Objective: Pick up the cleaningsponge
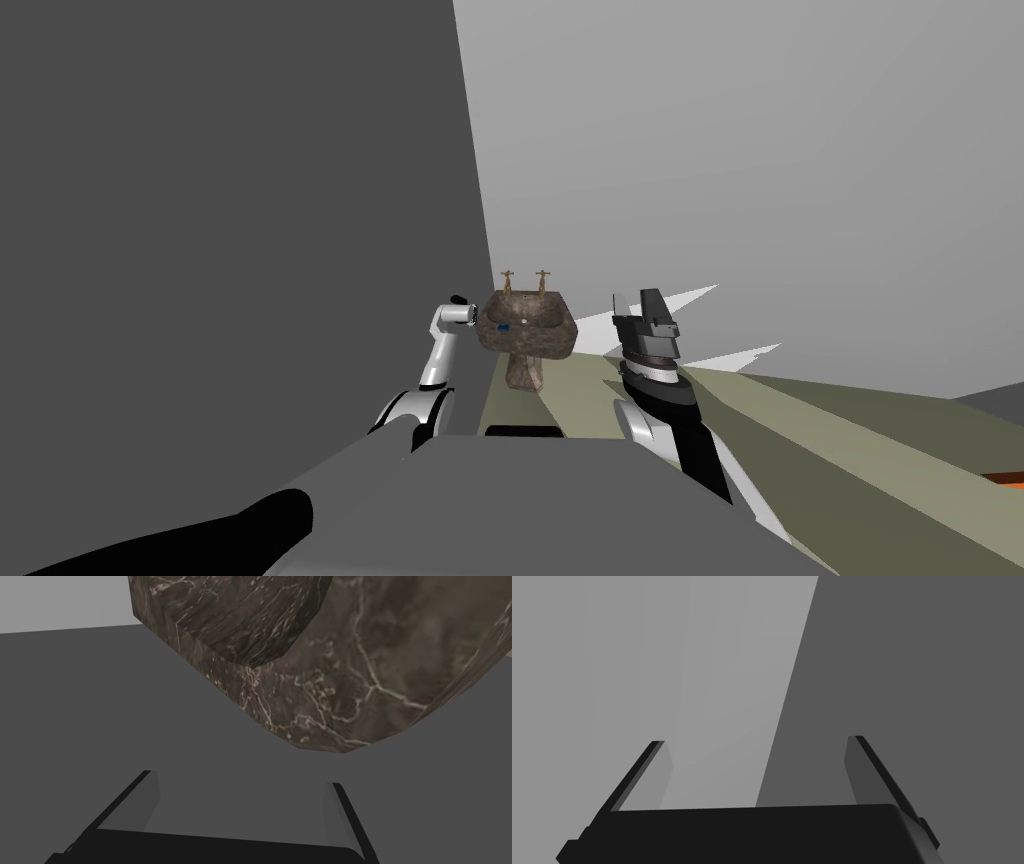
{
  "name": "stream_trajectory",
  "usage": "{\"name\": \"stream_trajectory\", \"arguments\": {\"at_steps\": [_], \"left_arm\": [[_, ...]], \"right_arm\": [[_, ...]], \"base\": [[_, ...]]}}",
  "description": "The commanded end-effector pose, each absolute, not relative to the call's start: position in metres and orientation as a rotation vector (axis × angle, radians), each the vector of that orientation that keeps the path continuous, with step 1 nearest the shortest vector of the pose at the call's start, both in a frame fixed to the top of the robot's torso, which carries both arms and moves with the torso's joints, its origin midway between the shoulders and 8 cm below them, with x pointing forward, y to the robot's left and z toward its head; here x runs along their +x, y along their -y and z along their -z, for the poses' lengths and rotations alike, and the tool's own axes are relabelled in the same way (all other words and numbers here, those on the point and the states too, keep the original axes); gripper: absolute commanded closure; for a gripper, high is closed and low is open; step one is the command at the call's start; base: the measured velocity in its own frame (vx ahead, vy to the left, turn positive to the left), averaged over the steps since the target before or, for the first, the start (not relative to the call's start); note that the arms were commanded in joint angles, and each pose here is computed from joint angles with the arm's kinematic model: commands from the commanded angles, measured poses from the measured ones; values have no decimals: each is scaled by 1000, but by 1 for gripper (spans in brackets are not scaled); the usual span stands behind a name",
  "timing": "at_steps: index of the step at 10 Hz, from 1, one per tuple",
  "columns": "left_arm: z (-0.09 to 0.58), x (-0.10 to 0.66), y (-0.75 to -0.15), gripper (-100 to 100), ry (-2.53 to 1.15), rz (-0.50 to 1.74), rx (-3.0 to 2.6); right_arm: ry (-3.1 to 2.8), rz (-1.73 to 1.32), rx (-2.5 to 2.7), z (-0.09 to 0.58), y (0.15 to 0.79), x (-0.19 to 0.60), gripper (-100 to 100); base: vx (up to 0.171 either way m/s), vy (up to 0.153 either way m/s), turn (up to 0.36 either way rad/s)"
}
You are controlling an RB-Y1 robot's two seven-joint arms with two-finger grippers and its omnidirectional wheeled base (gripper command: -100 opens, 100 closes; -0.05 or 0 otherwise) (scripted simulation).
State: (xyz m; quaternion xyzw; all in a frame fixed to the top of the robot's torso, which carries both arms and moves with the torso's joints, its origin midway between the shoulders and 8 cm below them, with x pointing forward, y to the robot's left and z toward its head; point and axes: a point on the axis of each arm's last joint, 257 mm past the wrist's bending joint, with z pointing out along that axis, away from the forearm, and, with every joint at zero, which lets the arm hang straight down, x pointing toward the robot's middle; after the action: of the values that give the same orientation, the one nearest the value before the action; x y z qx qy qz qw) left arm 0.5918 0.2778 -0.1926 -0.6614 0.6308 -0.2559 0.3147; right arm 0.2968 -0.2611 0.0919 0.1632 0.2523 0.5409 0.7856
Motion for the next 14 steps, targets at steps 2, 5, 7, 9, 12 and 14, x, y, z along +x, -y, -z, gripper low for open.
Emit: {"name": "stream_trajectory", "arguments": {"at_steps": [2, 5, 7, 9, 12, 14], "left_arm": [[201, 584, -279, -100, -1692, 631, -1787], [210, 577, -278, -100, -1737, 560, -1869], [216, 570, -275, -100, -1764, 521, -1914], [223, 562, -272, -100, -1796, 477, -1961], [230, 551, -267, -100, -1834, 426, -2012], [235, 543, -262, -100, -1867, 389, -2052]], "right_arm": [[-544, -1166, 352, -92, 261, 297, 0], [-544, -1166, 352, -92, 261, 297, 0], [-544, -1166, 352, -92, 261, 297, 0], [-544, -1166, 352, -92, 261, 297, 0], [-544, -1166, 352, -92, 261, 297, 0], [-544, -1166, 352, -92, 261, 297, 0]], "base": [[11, -1, -26], [17, -5, -83], [20, -9, -60], [25, -8, -70], [27, -8, -51], [36, -11, -50]]}}
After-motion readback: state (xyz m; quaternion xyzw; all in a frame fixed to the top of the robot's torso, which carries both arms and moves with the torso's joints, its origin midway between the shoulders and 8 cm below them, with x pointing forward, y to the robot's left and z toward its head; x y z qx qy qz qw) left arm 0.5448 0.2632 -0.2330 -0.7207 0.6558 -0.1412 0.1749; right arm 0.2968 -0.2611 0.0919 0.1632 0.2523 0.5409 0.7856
